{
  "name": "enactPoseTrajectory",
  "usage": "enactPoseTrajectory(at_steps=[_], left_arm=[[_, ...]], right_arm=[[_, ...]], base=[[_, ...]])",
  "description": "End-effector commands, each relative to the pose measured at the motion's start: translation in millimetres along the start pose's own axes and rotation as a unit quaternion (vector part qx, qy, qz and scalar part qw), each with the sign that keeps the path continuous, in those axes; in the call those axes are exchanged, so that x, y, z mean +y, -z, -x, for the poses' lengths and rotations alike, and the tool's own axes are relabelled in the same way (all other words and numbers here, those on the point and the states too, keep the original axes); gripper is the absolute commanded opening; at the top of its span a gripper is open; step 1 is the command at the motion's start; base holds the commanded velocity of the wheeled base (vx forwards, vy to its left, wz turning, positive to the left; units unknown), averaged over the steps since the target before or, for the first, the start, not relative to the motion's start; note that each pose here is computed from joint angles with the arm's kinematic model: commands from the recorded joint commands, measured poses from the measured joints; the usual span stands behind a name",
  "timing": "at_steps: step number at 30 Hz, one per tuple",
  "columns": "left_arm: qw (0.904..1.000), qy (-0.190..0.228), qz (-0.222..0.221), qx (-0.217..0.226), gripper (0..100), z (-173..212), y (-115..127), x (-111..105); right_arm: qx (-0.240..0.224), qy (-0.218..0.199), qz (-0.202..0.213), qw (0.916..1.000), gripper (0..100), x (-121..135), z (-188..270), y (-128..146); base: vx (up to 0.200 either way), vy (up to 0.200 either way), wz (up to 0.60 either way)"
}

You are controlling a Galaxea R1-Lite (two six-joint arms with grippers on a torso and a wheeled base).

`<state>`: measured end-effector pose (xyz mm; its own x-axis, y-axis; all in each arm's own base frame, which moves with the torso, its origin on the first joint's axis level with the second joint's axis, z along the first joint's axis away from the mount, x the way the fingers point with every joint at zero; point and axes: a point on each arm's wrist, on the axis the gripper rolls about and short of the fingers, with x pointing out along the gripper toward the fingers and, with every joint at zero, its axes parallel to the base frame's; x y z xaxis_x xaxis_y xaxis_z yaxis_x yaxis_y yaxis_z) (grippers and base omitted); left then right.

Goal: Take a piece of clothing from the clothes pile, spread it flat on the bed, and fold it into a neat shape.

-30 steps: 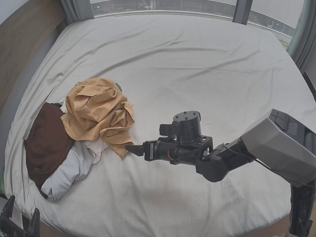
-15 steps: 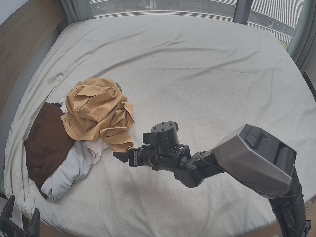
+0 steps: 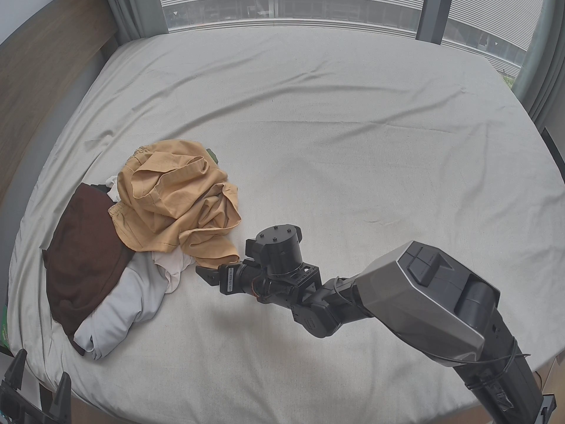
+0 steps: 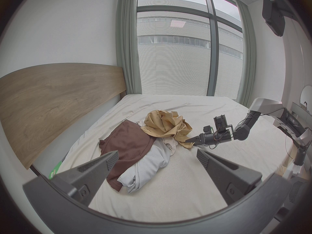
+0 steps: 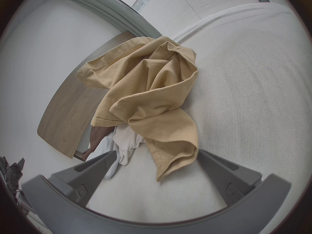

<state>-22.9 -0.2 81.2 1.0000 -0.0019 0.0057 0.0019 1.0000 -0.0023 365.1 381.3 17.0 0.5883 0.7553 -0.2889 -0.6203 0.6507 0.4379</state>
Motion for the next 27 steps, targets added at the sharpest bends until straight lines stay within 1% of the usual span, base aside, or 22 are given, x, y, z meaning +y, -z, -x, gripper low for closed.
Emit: enactPoseTrajectory(at_steps=[1,5,6,19,22,27], left_arm=[[1.0000,0.000,0.000,0.001,100,0.0,5.2,0.0],[1.0000,0.000,0.000,0.001,100,0.0,5.2,0.0],[1.0000,0.000,0.000,0.001,100,0.0,5.2,0.0],[1.0000,0.000,0.000,0.001,100,0.0,5.2,0.0],[1.0000,0.000,0.000,0.001,100,0.0,5.2,0.0],[1.0000,0.000,0.000,0.001,100,0.0,5.2,0.0]], right_arm=[[0.006,0.001,0.000,1.0000,100,-1.3,-5.1,8.4],[0.006,0.001,0.000,1.0000,100,-1.5,-5.1,8.8],[0.007,0.001,0.000,1.0000,0,-1.8,-5.3,9.4],[0.005,0.020,-0.002,0.9998,0,-9.5,-5.0,11.1],[0.007,0.034,-0.003,0.9994,0,-13.1,-1.5,12.8],[0.014,0.041,-0.004,0.9991,0,-11.4,11.2,8.8]], base=[[0.000,0.000,0.00],[0.000,0.000,0.00],[0.000,0.000,0.00],[0.000,0.000,0.00],[0.000,0.000,0.00],[0.000,0.000,0.00]])
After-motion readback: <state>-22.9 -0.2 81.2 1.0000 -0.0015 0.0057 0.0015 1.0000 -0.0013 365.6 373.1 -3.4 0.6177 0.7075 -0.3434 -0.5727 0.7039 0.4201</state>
